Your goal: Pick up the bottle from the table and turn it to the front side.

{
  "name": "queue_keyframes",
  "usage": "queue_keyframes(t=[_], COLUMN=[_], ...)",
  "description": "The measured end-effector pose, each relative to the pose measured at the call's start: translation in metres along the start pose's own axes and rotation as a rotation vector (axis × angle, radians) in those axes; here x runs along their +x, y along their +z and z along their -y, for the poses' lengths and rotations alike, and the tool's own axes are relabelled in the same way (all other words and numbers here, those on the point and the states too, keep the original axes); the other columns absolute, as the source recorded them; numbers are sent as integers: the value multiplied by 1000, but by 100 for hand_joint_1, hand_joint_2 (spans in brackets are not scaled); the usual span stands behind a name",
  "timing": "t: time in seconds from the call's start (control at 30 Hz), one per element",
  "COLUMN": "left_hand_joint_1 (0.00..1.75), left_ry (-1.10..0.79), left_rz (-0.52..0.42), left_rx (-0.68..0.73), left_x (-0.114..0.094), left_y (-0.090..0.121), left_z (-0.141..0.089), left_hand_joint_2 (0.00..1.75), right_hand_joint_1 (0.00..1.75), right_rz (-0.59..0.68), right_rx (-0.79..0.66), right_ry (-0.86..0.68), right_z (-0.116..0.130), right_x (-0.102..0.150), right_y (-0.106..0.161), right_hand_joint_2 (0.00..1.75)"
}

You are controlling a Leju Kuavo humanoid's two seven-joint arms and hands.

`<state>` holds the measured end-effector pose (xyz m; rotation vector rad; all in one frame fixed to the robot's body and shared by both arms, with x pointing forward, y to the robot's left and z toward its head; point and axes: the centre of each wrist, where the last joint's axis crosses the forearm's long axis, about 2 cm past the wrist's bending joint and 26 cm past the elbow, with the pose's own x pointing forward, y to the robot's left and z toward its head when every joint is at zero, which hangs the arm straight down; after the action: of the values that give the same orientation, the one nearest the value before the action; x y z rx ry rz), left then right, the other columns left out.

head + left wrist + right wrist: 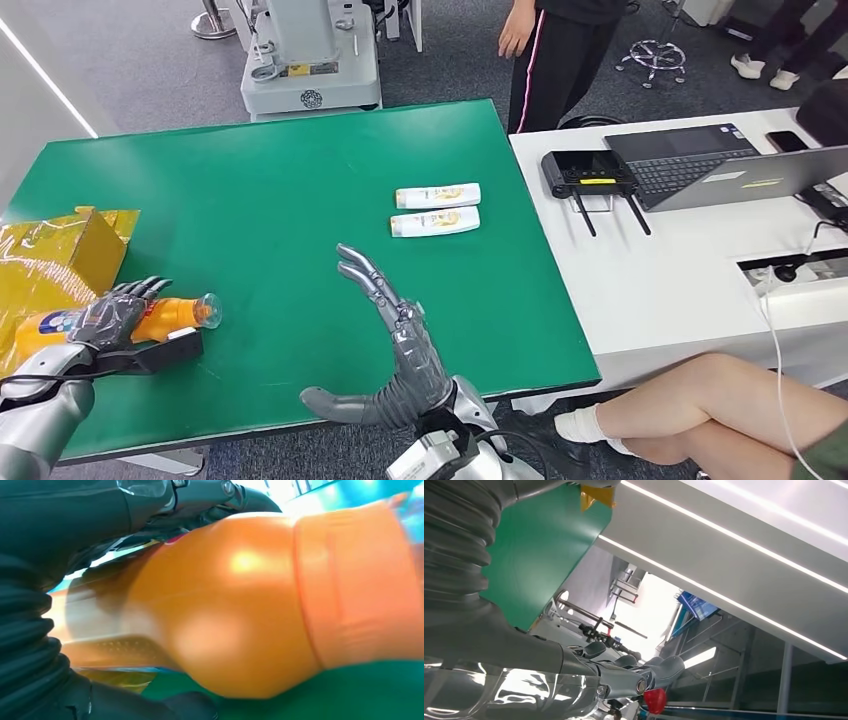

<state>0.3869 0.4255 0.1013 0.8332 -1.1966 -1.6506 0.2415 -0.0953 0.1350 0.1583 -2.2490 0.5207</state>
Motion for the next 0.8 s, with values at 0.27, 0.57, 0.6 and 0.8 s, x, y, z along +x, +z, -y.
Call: queue_keyframes(t=[0.27,0.57,0.6,0.8], left_hand_joint_1=[0,0,0,0], left_ry=[25,88,97,184], left_rz=[-10,-2,2,38], left_rx=[-59,-151,-159,-215], left_x=[-6,-20,-22,-36], left_y=[3,4,4,7], left_z=[0,-15,-17,-33], left_hand_joint_2=[175,175,175,175], right_hand_joint_1=[0,0,0,0], right_rz=[0,5,5,1], right_rx=[-9,-18,-19,-27], right_ry=[-14,-7,-6,-3], right_z=[0,2,2,3], right_x=[0,-2,-2,-1], right_y=[0,-3,-4,-6], right_hand_joint_2=[175,175,175,175])
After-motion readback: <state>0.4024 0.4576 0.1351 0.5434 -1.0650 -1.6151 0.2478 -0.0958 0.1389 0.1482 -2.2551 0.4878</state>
